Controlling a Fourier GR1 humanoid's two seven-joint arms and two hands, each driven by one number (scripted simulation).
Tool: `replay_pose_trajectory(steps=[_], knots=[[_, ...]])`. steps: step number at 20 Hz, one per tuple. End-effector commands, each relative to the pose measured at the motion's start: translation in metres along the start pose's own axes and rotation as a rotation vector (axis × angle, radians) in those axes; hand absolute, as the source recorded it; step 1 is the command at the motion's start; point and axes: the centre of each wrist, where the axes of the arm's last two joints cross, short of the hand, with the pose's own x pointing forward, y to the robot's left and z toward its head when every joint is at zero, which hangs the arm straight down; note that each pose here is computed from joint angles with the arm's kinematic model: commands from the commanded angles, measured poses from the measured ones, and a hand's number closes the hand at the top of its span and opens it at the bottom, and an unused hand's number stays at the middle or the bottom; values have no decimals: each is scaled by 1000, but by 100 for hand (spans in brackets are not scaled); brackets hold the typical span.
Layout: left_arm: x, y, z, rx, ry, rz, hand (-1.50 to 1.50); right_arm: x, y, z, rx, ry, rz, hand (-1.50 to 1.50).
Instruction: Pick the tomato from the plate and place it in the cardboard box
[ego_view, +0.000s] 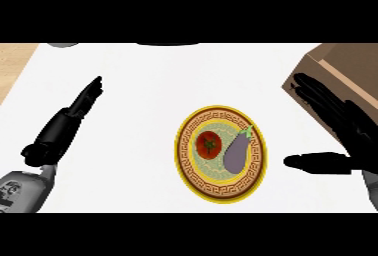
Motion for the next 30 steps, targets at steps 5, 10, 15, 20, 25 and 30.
replay_pose_trajectory(steps=[5,10,15,20,25,30], knots=[[8,4,0,-6,8,11,0,45,11,-12,354,76,300,-150],[6,-5,-1,-27,-4,3,0,96,35,-29,471,124,413,-150],[3,0,6,-3,-17,5,0,134,73,-32,538,203,460,-150],[12,-17,-14,-10,-4,1,0,136,87,-44,579,292,465,-150],[9,-8,-8,-10,5,-7,0,163,111,-49,609,319,455,-150],[-8,-20,-11,2,-21,3,0,131,131,-46,591,335,522,-150]])
